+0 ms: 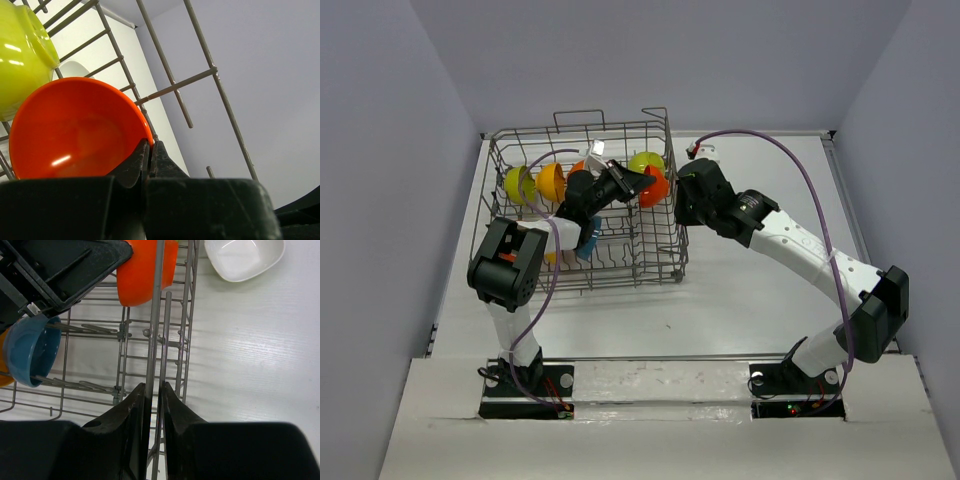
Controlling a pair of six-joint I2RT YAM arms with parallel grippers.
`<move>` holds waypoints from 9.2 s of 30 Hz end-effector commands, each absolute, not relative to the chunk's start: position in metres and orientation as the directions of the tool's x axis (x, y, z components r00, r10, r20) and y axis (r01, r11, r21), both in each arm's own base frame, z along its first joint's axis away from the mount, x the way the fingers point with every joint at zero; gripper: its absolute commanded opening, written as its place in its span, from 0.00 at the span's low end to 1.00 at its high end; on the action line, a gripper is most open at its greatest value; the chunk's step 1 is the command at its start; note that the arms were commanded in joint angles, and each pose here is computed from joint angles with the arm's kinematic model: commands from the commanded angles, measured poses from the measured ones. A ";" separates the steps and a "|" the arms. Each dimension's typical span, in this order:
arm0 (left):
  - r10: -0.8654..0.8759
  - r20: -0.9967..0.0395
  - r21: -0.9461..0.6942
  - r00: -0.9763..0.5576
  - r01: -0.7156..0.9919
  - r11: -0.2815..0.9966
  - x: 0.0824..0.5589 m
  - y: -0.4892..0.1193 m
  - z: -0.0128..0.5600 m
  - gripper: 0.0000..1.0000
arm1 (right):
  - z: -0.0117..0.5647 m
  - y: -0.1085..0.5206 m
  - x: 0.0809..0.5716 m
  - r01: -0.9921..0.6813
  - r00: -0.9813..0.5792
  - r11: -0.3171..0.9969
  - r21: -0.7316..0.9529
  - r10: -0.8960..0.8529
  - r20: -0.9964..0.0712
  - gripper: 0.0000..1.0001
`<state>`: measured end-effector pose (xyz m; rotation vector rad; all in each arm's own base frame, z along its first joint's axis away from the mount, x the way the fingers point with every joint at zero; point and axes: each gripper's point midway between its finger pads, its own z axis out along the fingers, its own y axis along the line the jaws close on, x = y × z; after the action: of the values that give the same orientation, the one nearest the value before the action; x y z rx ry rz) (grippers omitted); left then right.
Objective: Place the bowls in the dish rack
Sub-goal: Place the upside down bowl on the dish rack, then pick up the bowl from the center of the board.
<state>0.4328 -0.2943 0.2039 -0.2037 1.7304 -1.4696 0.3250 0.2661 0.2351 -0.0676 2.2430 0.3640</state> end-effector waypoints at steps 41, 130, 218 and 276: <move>-0.591 -0.526 -0.845 -0.611 0.456 0.280 0.422 -0.301 0.242 0.00 | 0.245 0.280 0.324 -0.211 -0.631 0.942 0.262 0.074 -0.772 0.09; -0.487 -0.700 -0.665 -0.522 0.228 0.711 0.435 -0.244 0.205 0.14 | 0.241 0.281 0.328 -0.208 -0.634 0.946 0.248 0.062 -0.771 0.09; -0.341 -0.854 -0.483 -0.393 0.354 0.801 0.407 -0.237 0.287 0.35 | 0.376 0.185 0.375 0.060 -0.293 0.957 0.283 0.287 -0.912 0.66; -0.339 -0.859 -0.487 -0.383 0.408 0.772 0.386 -0.236 0.305 0.37 | 0.067 0.142 0.533 0.277 -0.694 0.937 0.214 0.349 -0.630 0.53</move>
<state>0.3873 -0.2348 0.2851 0.0286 1.8604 -0.7831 0.5269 0.1388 0.0727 0.4510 2.3963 0.1079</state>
